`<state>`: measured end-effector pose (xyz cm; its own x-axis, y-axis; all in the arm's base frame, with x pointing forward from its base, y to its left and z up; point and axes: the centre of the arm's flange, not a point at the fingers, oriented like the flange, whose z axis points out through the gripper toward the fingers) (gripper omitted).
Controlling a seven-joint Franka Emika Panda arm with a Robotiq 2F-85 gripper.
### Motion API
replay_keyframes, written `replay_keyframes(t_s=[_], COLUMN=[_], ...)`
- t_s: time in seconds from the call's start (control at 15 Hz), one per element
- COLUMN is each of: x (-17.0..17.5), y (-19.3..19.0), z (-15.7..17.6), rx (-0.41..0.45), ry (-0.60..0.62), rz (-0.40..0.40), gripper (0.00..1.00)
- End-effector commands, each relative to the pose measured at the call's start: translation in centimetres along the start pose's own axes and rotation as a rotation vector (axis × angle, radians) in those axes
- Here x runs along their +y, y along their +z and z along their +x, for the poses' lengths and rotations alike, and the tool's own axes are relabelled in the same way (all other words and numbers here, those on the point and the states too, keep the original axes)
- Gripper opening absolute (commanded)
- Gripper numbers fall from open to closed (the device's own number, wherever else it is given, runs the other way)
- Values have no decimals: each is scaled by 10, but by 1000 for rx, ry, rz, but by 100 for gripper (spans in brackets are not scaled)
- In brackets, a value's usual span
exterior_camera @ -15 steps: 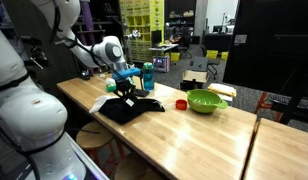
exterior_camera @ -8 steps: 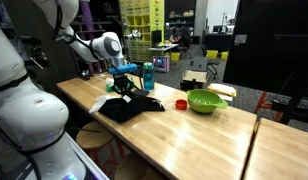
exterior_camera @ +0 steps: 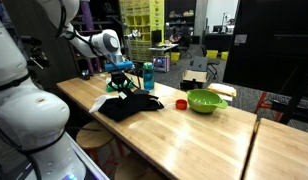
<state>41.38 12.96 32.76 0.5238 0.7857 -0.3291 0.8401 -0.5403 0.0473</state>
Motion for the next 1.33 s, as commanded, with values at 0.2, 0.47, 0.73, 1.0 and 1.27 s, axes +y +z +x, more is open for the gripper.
replay_keyframes(t_s=[0.2, 0.47, 0.73, 1.0, 1.27], x=[-14, -25, -37, -44, -44], y=[-22, -30, -31, -15, 6], z=[23, 35, 48, 69, 79], rx=[19, 33, 37, 5, -35], ry=[22, 24, 24, 45, 59], rz=[19, 7, -16, -35, -25], gripper=[2, 2, 2, 2, 44])
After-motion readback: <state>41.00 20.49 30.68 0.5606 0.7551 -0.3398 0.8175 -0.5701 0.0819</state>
